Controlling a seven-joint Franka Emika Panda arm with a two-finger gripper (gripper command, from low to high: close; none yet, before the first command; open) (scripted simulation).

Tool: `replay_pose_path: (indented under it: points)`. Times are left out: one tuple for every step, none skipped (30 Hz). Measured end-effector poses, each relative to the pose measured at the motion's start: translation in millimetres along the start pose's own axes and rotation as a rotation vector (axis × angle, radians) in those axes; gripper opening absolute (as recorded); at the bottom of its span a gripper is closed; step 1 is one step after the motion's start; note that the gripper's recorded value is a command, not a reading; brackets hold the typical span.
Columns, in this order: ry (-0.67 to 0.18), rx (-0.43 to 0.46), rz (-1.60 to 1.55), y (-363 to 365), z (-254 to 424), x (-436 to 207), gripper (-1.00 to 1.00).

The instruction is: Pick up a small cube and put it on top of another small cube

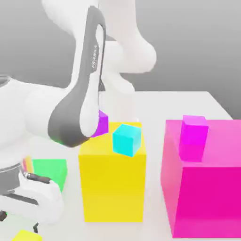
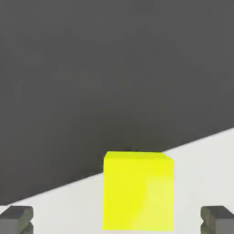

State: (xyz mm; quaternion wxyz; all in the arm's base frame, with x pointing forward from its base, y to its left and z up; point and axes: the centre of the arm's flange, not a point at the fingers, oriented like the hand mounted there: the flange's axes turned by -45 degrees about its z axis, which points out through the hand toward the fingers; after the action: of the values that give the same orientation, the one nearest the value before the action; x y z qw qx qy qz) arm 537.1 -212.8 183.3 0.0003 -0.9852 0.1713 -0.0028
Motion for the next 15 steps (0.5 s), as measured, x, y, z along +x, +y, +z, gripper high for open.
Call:
replay_pose_path:
  points:
    - [-0.003, -0.001, 0.001, 0.9, 16.1, -0.1, 0.0]
    - [-0.004, -0.001, 0.002, 1.4, 32.1, -0.6, 0.0]
    - [-0.005, -0.002, 0.002, 1.7, 42.7, -1.2, -1.0]
    - [-0.005, -0.002, 0.002, 1.7, 42.7, -1.2, -1.0]
    - [-0.005, -0.001, 0.002, 1.6, 42.7, -1.2, -1.0]
    - [-0.005, -0.001, 0.002, 1.6, 42.7, -1.2, -1.0]
    - [-0.005, -0.001, 0.002, 1.6, 42.7, -1.2, -1.0]
    - [-0.005, 0.0, 0.002, 1.6, 42.7, -1.2, -1.0]
    - [-0.005, -0.001, 0.003, 1.8, 48.0, -1.6, -1.0]
    - [-0.005, -0.001, 0.002, 1.8, 42.7, -1.3, -1.0]
    - [-0.005, -0.001, 0.002, 1.7, 32.0, -0.8, -1.0]
    - [-0.005, -0.001, 0.002, 1.7, 18.7, -0.5, -1.0]
    - [-0.005, -0.001, 0.002, 1.7, 4.1, -0.7, -1.0]
    - [-0.005, 0.002, 0.004, 1.0, -10.4, -1.7, -1.0]
    - [-0.006, 0.01, 0.011, -1.9, -23.4, -4.3, -1.0]
